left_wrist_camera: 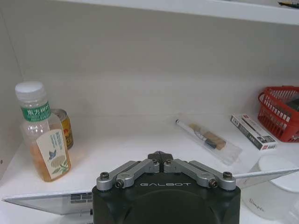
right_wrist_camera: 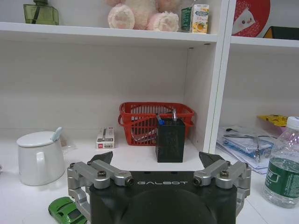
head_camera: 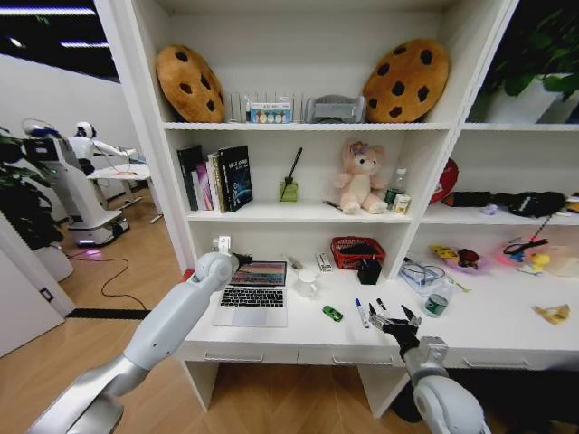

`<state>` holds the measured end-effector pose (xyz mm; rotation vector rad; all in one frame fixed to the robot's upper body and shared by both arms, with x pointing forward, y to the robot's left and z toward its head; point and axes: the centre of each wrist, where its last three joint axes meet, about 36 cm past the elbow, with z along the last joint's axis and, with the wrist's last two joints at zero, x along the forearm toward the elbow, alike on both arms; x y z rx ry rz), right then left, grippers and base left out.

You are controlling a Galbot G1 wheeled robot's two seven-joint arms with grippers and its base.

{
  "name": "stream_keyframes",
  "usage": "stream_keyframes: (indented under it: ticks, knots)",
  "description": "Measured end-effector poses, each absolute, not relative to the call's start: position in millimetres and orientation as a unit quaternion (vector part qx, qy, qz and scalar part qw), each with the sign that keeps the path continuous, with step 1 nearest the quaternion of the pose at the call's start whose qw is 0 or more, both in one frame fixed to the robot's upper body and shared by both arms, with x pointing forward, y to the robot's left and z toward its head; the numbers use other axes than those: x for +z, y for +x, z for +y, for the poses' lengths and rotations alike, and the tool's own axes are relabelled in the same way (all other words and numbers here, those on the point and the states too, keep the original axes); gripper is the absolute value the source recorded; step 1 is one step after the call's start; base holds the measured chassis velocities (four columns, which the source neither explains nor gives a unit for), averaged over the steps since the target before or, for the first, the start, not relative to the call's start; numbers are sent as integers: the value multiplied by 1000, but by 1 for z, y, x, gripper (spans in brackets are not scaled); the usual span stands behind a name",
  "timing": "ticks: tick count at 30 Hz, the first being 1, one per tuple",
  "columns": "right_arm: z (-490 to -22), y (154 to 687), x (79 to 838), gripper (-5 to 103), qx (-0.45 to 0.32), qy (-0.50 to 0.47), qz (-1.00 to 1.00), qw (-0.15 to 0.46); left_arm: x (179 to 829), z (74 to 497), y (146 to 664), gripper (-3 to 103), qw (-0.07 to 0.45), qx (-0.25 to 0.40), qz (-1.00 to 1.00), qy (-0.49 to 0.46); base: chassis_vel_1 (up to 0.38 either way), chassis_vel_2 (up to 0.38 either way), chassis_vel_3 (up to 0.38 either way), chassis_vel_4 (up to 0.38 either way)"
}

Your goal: Organize the objects on the table.

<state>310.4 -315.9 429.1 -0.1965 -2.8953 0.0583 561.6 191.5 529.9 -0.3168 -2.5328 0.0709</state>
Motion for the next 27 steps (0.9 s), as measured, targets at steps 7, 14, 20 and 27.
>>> stream_keyframes:
  ticks: [7,14,20,27]
  knots:
    - [-310,306,426,100,23,-68,-990,122,524,193,514,0,291,24,-949,-121,0,0,0,0]
    - [-301,303,426,100,27,-60,-990,123,482,200,462,0,341,24,-934,-106,0,0,0,0]
    - [-297,305,429,100,29,-54,-990,124,470,214,448,-2,316,50,-940,-118,0,0,0,0]
    - [-292,299,431,100,29,-41,-990,129,495,279,473,24,56,37,-997,-48,0,0,0,0]
